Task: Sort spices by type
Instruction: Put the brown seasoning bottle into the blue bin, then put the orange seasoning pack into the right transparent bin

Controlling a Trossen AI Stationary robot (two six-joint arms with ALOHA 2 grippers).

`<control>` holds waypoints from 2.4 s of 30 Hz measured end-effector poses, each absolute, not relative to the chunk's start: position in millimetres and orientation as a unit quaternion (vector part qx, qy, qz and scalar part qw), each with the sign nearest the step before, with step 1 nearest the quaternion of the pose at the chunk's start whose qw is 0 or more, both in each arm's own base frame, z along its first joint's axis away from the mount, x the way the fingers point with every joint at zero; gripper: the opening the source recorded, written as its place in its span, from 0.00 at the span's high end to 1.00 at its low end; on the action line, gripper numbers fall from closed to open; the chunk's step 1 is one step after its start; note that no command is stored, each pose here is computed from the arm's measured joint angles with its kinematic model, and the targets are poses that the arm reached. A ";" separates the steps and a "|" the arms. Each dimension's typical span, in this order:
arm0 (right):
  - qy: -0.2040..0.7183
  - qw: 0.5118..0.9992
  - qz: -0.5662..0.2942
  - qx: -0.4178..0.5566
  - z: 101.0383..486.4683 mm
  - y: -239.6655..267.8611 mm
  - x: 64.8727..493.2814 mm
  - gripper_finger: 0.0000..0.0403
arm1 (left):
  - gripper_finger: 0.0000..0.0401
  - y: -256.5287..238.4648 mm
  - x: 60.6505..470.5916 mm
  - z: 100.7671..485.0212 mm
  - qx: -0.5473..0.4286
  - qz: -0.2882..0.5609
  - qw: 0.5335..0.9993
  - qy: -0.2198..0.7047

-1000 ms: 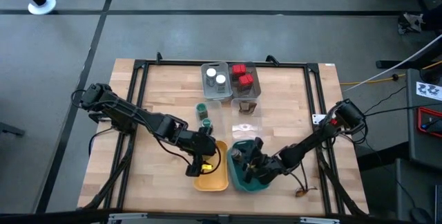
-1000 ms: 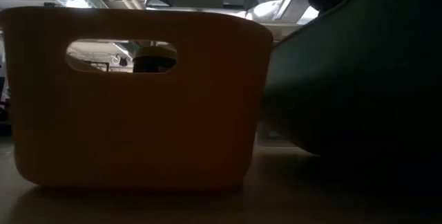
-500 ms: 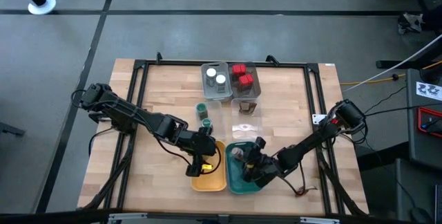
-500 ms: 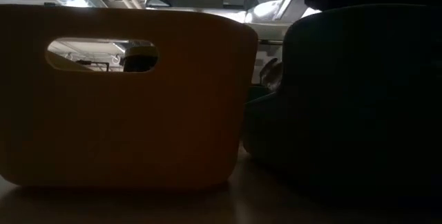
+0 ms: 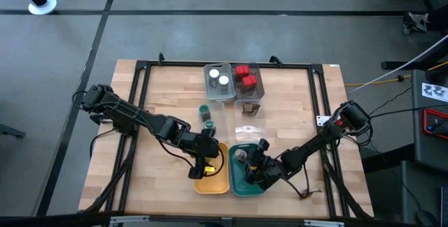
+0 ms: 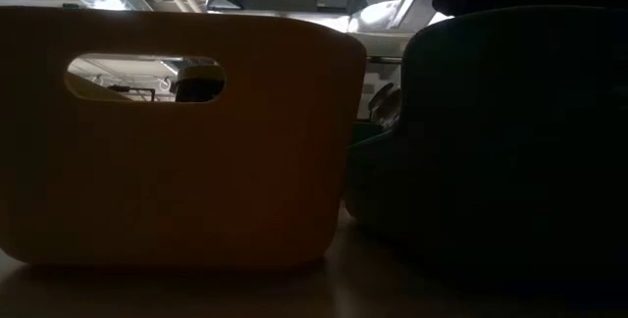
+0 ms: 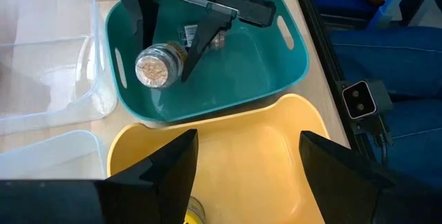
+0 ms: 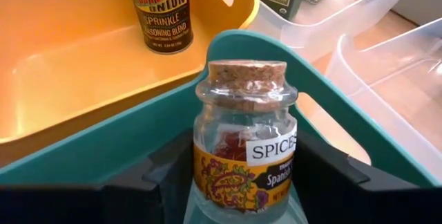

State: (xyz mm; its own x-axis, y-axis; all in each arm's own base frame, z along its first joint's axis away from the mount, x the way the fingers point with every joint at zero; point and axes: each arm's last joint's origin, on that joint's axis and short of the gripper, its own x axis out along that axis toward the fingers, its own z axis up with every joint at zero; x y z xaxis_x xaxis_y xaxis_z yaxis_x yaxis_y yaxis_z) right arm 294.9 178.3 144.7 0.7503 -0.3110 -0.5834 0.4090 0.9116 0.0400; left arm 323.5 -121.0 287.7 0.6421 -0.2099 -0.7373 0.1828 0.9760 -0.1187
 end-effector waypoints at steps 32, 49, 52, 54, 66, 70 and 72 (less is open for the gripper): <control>0.304 0.941 -0.039 0.142 216.3 173.9 276.0 0.41 | 0.41 -119.2 317.3 293.0 -0.012 -0.110 0.905 0.411; 0.446 0.783 0.147 0.407 265.2 172.5 236.6 0.41 | 0.41 -126.9 295.2 282.7 0.036 -0.131 0.879 0.458; 0.475 0.755 0.142 0.429 263.4 179.9 229.1 0.41 | 0.41 -127.2 293.0 275.3 0.039 -0.130 0.874 0.467; 0.490 0.741 0.143 0.437 262.9 185.5 224.0 0.41 | 0.41 -127.4 293.4 272.2 0.037 -0.130 0.875 0.464; 0.646 0.593 0.071 0.475 249.8 196.2 193.9 0.46 | 0.41 -130.1 300.8 272.1 0.059 -0.153 0.897 0.411; 0.687 0.552 0.069 0.468 247.6 194.4 189.0 0.54 | 0.41 -129.7 300.8 271.9 0.059 -0.152 0.897 0.412; 0.692 0.545 0.074 0.467 247.8 194.6 188.5 0.59 | 0.41 -129.7 300.8 271.9 0.059 -0.152 0.897 0.412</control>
